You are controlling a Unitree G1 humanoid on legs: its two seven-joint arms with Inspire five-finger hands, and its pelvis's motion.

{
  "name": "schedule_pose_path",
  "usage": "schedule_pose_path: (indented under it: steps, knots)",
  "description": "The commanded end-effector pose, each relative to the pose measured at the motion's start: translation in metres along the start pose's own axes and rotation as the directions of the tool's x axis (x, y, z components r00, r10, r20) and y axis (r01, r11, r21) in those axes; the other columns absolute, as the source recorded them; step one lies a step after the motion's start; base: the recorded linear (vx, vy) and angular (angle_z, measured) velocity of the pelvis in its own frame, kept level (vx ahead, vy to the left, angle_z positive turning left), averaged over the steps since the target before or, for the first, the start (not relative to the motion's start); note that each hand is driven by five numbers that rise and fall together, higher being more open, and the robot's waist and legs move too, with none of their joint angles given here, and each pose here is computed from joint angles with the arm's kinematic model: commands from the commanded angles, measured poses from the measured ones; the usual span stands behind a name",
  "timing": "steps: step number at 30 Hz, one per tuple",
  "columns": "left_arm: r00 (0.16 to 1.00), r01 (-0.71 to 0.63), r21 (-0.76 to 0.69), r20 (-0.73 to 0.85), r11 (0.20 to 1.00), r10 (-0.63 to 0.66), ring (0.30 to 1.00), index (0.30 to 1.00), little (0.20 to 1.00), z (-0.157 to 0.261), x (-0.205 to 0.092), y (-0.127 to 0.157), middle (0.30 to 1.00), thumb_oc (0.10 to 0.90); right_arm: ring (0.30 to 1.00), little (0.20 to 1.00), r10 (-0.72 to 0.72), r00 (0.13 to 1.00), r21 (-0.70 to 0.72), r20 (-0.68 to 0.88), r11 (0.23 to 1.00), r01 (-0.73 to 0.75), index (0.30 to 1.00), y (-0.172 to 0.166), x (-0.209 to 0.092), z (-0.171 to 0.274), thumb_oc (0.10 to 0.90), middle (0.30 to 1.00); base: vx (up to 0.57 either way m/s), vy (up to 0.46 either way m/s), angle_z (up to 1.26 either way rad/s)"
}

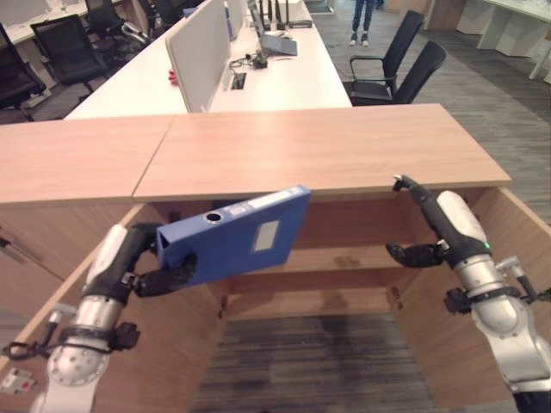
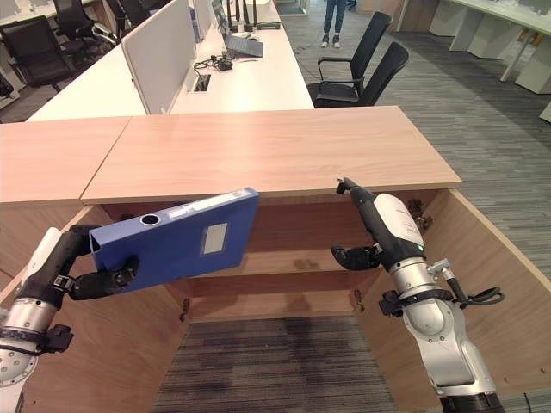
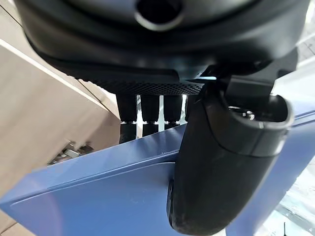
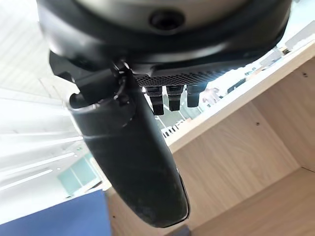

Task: Put the empty folder in the office cabinet

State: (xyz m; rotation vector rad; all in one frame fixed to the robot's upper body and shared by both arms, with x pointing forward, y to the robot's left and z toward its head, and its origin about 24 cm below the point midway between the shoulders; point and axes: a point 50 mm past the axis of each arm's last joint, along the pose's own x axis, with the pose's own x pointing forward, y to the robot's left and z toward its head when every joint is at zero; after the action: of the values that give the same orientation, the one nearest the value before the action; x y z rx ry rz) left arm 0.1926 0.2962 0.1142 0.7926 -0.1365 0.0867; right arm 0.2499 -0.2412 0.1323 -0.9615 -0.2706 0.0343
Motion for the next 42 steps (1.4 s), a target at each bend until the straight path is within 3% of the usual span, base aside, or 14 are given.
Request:
schedule_pose_path:
  steps: [1, 10, 17, 23, 35, 42]
  knots:
    - [0.932, -0.287, 0.038, 0.242, 0.957, 0.269, 0.3, 0.3, 0.3, 0.04, 0.017, 0.047, 0.3, 0.4, 0.9, 0.9, -0.157, 0.982, -0.036, 0.103, 0.986, 0.162, 0.9, -0.037, 0.017, 0.014, 0.8, 0.9, 0.0, 0.0, 0.0]
    - [0.935, -0.283, 0.024, 0.228, 0.959, 0.27, 0.3, 0.3, 0.3, 0.037, 0.018, 0.043, 0.3, 0.4, 0.9, 0.9, -0.173, 0.982, 0.017, 0.081, 0.985, 0.172, 0.9, -0.034, 0.016, 0.01, 0.8, 0.9, 0.0, 0.0, 0.0]
    - [0.924, -0.13, -0.045, 0.356, 0.99, 0.138, 0.3, 0.3, 0.3, 0.065, 0.029, 0.02, 0.3, 0.4, 0.9, 0.9, -0.19, 0.954, 0.15, 0.232, 0.976, 0.158, 0.9, -0.026, 0.032, 0.045, 0.8, 0.9, 0.0, 0.0, 0.0]
    - [0.895, 0.039, -0.101, 0.446, 0.994, 0.01, 0.3, 0.3, 0.3, 0.084, 0.039, -0.003, 0.3, 0.4, 0.9, 0.9, -0.147, 0.894, 0.257, 0.424, 0.966, 0.037, 0.9, -0.012, 0.041, 0.09, 0.8, 0.9, 0.0, -0.002, -0.02]
    - [0.832, 0.221, -0.103, 0.539, 0.97, -0.133, 0.3, 0.3, 0.3, 0.103, 0.041, -0.024, 0.3, 0.4, 0.9, 0.9, -0.059, 0.834, 0.244, 0.548, 0.966, -0.092, 0.9, 0.001, 0.041, 0.118, 0.8, 0.9, 0.0, 0.0, 0.0]
    - [0.791, 0.272, -0.002, 0.57, 0.962, -0.223, 0.3, 0.3, 0.3, 0.111, 0.042, -0.025, 0.3, 0.4, 0.9, 0.9, 0.009, 0.78, 0.187, 0.626, 0.969, -0.161, 0.9, -0.001, 0.04, 0.132, 0.8, 0.9, 0.0, 0.0, 0.0]
